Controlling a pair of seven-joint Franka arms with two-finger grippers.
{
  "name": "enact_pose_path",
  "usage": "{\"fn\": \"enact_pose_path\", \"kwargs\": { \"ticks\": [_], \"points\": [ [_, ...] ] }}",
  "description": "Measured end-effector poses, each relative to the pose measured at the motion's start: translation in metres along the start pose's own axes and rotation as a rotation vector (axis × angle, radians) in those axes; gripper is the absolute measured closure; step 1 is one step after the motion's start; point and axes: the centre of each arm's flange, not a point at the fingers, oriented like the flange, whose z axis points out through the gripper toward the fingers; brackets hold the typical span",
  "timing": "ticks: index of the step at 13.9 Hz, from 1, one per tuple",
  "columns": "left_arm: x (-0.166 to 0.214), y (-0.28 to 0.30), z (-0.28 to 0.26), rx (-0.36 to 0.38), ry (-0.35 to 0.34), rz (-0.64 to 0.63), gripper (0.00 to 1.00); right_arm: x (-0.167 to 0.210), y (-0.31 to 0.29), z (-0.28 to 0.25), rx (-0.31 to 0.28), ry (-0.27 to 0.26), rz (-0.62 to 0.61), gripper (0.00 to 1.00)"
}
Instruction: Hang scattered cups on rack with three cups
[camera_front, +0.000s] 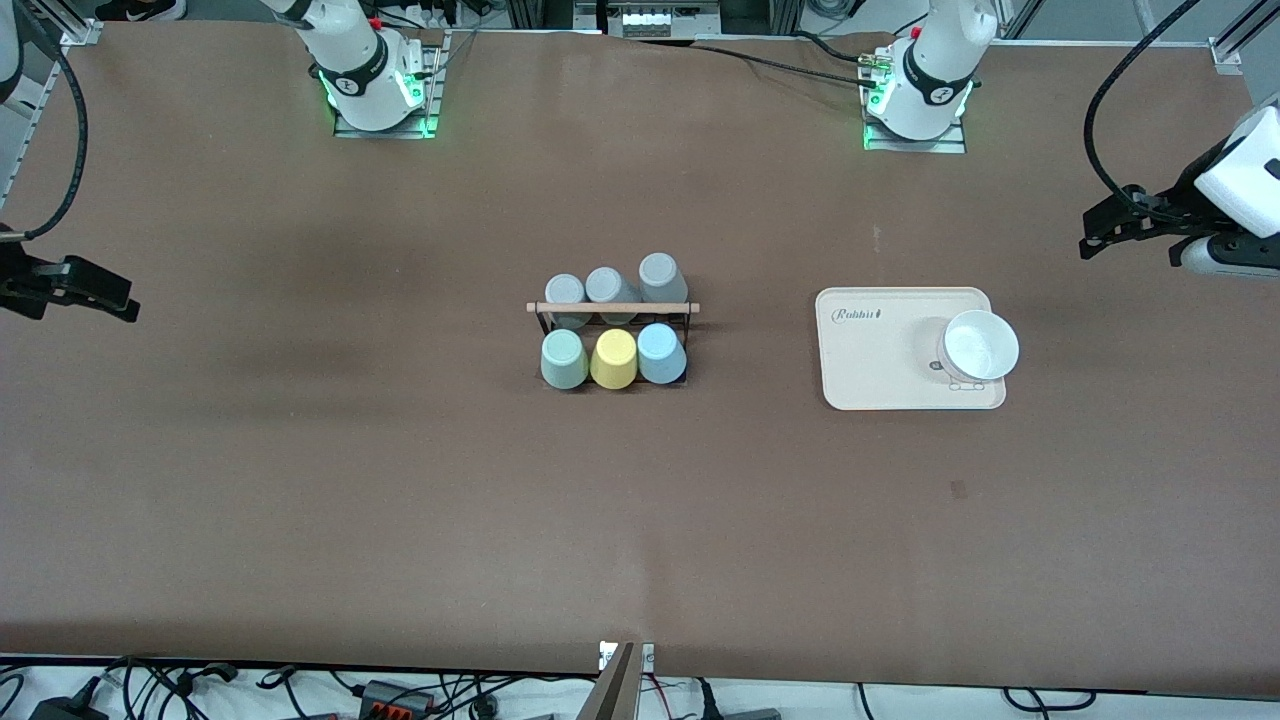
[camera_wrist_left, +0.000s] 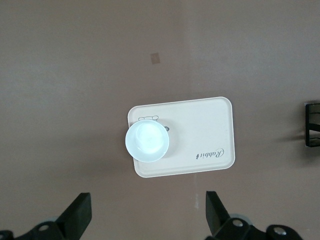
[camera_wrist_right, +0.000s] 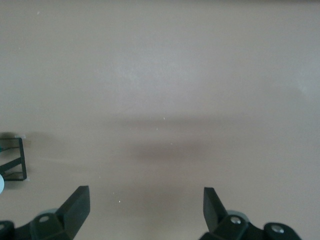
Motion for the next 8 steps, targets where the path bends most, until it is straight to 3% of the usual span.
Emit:
{"fn": "enact_pose_path", "kwargs": {
  "ticks": [5, 8],
  "points": [
    [0.0, 0.001, 0.0, 0.0, 0.0, 0.003, 0.0, -0.051, 0.002, 0.018, 0.013, 0.028, -0.001, 0.0],
    [0.0, 0.002, 0.0, 0.0, 0.0, 0.004, 0.0, -0.057, 0.0, 0.019, 0.014, 0.028, -0.009, 0.0]
  ]
}}
